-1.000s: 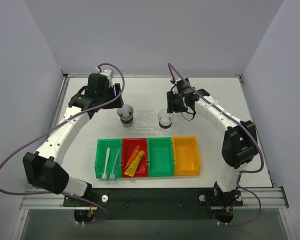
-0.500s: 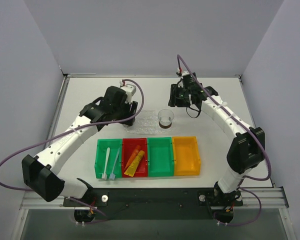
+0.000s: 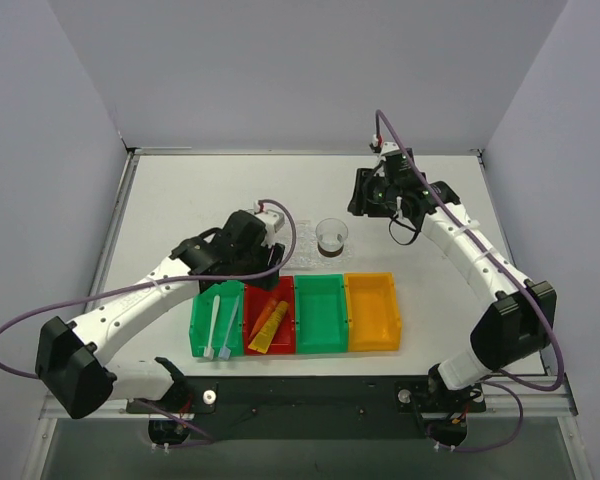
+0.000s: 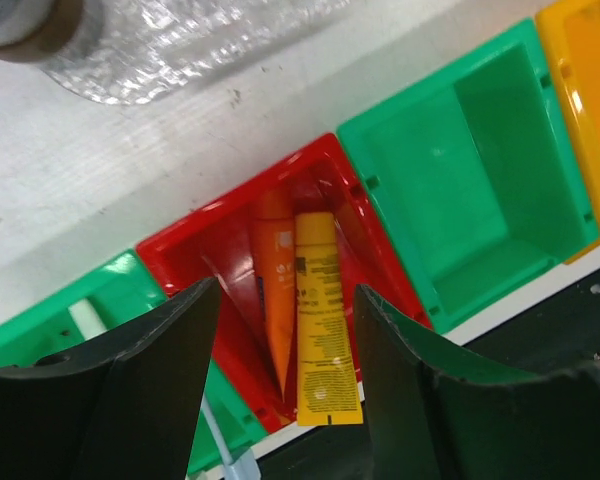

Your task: Prepare toiletry sets of a toothbrush and toothpaste on the tray

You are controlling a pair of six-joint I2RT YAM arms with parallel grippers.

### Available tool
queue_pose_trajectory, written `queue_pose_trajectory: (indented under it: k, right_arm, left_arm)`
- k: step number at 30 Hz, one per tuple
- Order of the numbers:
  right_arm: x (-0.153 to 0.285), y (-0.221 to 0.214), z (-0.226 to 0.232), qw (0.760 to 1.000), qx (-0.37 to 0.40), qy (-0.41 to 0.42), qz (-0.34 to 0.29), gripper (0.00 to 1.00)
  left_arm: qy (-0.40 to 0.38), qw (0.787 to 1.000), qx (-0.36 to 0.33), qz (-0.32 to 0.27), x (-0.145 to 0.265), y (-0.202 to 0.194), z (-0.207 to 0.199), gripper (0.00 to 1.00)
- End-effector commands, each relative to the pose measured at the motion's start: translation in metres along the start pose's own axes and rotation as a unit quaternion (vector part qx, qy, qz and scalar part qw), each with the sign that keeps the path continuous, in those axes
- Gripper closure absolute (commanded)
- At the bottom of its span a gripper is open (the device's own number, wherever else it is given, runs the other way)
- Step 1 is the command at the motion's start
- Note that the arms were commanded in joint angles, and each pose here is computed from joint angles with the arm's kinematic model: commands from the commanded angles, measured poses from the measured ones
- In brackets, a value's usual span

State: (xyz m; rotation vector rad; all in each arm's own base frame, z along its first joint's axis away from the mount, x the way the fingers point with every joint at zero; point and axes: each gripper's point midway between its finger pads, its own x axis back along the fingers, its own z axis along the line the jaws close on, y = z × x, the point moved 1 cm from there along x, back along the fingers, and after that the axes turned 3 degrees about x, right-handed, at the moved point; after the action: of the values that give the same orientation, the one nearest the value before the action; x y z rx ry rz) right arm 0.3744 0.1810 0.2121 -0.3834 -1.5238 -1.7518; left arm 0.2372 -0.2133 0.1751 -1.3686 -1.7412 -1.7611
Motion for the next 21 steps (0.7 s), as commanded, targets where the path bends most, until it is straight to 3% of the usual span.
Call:
queue_pose_trajectory:
  k: [1, 6, 15, 21]
  right_arm:
    - [0.023, 0.004, -0.005, 1.000, 0.001, 0.004, -0.022, 0.59]
    - [0.030, 0.003, -0.009, 1.000, -0.008, 0.015, -0.024, 0.60]
    - [0.036, -0.006, -0.014, 0.999, -0.025, 0.017, -0.037, 0.60]
    - [0.041, -0.009, -0.018, 0.998, -0.033, 0.015, -0.045, 0.60]
  left_arm:
    - [-0.052, 0.998, 0.030, -0.001, -0.004, -0.016, -0.024, 0.35]
    - [-0.079, 0.995, 0.030, 0.043, -0.019, -0.045, -0.035, 0.36]
    - [-0.056, 0.992, 0.019, 0.110, -0.038, -0.087, -0.031, 0.38]
    - [-0.051, 0.992, 0.019, 0.110, -0.043, -0.090, -0.031, 0.40]
